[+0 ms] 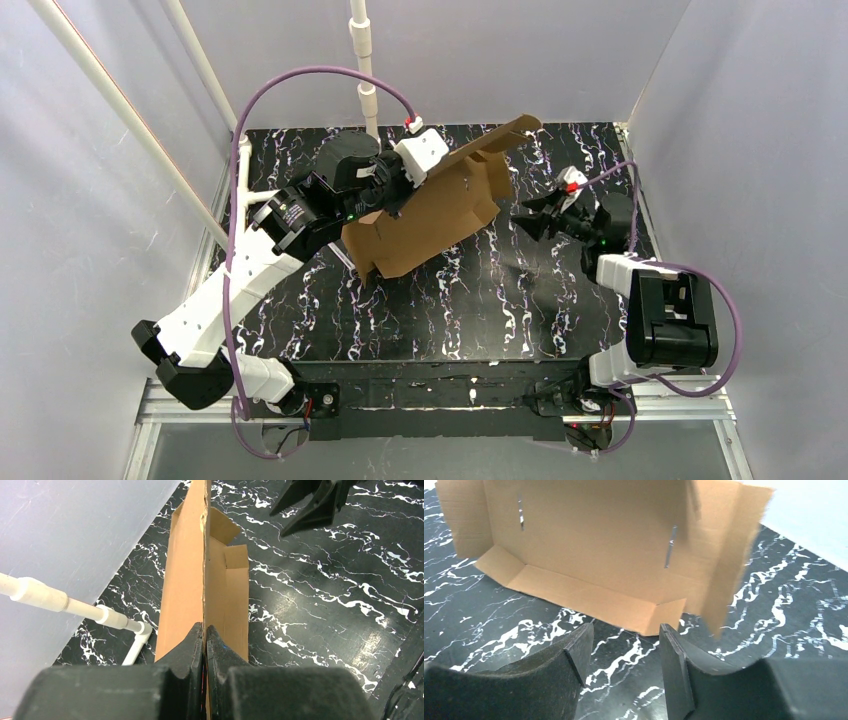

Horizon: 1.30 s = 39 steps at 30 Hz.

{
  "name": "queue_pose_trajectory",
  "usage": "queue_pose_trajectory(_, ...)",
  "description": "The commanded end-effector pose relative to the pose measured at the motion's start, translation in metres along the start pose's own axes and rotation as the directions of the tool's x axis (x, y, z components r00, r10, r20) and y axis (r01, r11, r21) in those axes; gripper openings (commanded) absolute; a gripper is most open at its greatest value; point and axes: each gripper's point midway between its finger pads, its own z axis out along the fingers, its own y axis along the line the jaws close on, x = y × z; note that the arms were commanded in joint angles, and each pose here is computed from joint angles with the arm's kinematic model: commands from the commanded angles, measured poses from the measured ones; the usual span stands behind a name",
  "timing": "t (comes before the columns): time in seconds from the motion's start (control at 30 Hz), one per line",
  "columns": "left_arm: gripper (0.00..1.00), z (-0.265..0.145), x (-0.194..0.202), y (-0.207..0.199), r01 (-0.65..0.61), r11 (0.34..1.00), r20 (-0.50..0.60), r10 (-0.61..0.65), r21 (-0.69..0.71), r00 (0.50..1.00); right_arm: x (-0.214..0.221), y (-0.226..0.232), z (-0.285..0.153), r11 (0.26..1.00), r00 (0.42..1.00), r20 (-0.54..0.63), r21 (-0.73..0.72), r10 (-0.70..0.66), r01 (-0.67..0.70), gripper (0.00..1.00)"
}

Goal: Fold the paper box

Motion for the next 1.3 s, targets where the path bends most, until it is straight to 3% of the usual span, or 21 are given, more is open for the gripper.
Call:
queue_pose_trajectory(0.0, 0.00, -0.012, -0.003, -0.001, -0.003, 1.000, 0.019, 0.003, 0.009, 1.000, -0.032, -0.016, -0.016, 0.994, 0.994, 0.023, -0.012, -0.104, 0.105, 0.61)
queue_pose_trajectory(0.1, 0.00, -0.014, -0.006, -0.007, -0.001, 0.999, 0.035, -0.001, 0.047, 0.999, -0.038, -0.037, -0.022, 0.991, 0.993, -0.017, 0.064, -0.120, 0.121, 0.67)
queue_pose_trajectory(0.17, 0.00, -0.016, -0.008, -0.009, 0.007, 0.998, 0.044, -0.009, 0.056, 0.999, -0.045, -0.053, -0.019, 0.986, 0.991, -0.036, 0.106, -0.129, 0.132, 0.77)
queue_pose_trajectory(0.3, 0.00, -0.017, -0.012, -0.012, 0.021, 0.997, 0.056, -0.025, 0.071, 0.998, -0.040, -0.075, -0.001, 0.991, 0.997, -0.058, 0.121, -0.052, 0.059, 0.85)
queue_pose_trajectory(0.57, 0.00, -0.022, -0.019, -0.012, 0.038, 0.996, 0.075, -0.044, 0.080, 0.996, -0.028, -0.090, 0.045, 0.988, 0.998, -0.056, 0.152, 0.007, 0.002, 0.86)
queue_pose_trajectory(0.87, 0.00, -0.024, -0.024, -0.013, 0.051, 0.995, 0.084, -0.059, 0.088, 0.995, -0.026, -0.107, 0.074, 0.982, 1.000, -0.012, 0.187, 0.015, -0.013, 0.72)
queue_pose_trajectory(1.07, 0.00, -0.028, -0.026, -0.012, 0.063, 0.994, 0.092, -0.071, 0.085, 0.993, -0.029, -0.114, 0.085, 0.981, 1.000, 0.014, 0.192, 0.001, -0.004, 0.55)
queue_pose_trajectory(1.2, 0.00, -0.030, -0.026, -0.013, 0.070, 0.994, 0.093, -0.078, 0.084, 0.993, -0.027, -0.115, 0.090, 0.986, 1.000, 0.015, 0.167, 0.002, -0.005, 0.36)
queue_pose_trajectory(1.27, 0.00, -0.031, -0.025, -0.012, 0.076, 0.994, 0.089, -0.084, 0.082, 0.992, -0.027, -0.111, 0.090, 0.989, 1.000, 0.021, 0.148, -0.002, -0.001, 0.15)
